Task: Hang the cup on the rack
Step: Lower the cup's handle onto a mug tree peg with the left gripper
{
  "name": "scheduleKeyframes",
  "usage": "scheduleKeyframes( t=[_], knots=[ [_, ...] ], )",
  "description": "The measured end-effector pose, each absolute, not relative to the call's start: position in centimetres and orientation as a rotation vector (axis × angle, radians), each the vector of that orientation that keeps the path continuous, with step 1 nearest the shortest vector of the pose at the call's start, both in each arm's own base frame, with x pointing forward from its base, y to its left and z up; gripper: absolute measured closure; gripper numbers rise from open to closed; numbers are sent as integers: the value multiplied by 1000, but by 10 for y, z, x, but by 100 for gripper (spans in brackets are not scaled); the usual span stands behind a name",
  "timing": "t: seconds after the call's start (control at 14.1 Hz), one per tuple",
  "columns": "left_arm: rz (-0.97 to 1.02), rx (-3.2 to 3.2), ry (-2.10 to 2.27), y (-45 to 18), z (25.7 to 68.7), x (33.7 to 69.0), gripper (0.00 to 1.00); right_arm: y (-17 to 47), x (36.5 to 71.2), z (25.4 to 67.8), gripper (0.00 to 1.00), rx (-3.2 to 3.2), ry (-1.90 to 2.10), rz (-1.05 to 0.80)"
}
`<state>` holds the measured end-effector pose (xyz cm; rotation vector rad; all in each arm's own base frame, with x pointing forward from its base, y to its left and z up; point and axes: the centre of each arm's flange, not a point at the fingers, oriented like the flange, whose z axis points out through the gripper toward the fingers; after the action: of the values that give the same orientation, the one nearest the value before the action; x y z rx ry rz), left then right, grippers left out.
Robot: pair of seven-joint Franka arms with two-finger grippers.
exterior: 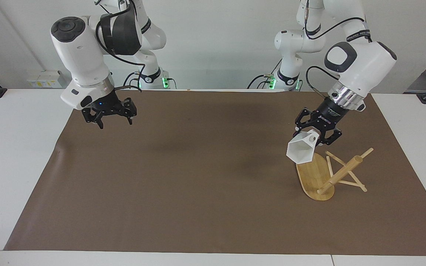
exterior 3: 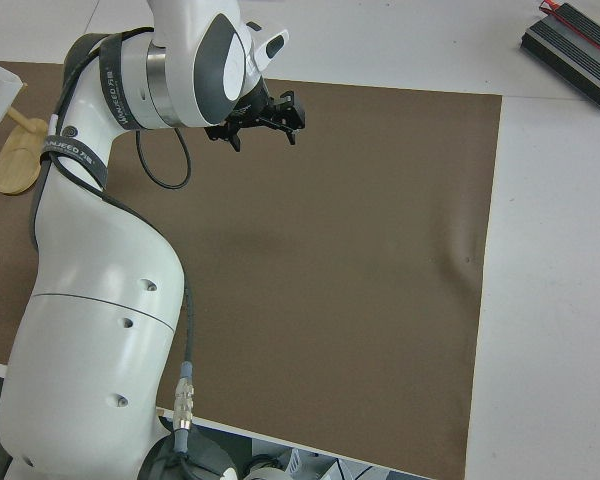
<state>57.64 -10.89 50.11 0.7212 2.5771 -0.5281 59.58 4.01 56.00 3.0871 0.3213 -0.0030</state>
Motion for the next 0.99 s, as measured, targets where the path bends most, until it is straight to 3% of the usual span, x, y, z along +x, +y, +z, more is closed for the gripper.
scheduleKeyframes(
  t=[0.99],
  knots=[
    [-521, 472, 2644, -84, 471, 594, 27, 8, 587, 563, 0, 3089, 79, -79]
  ],
)
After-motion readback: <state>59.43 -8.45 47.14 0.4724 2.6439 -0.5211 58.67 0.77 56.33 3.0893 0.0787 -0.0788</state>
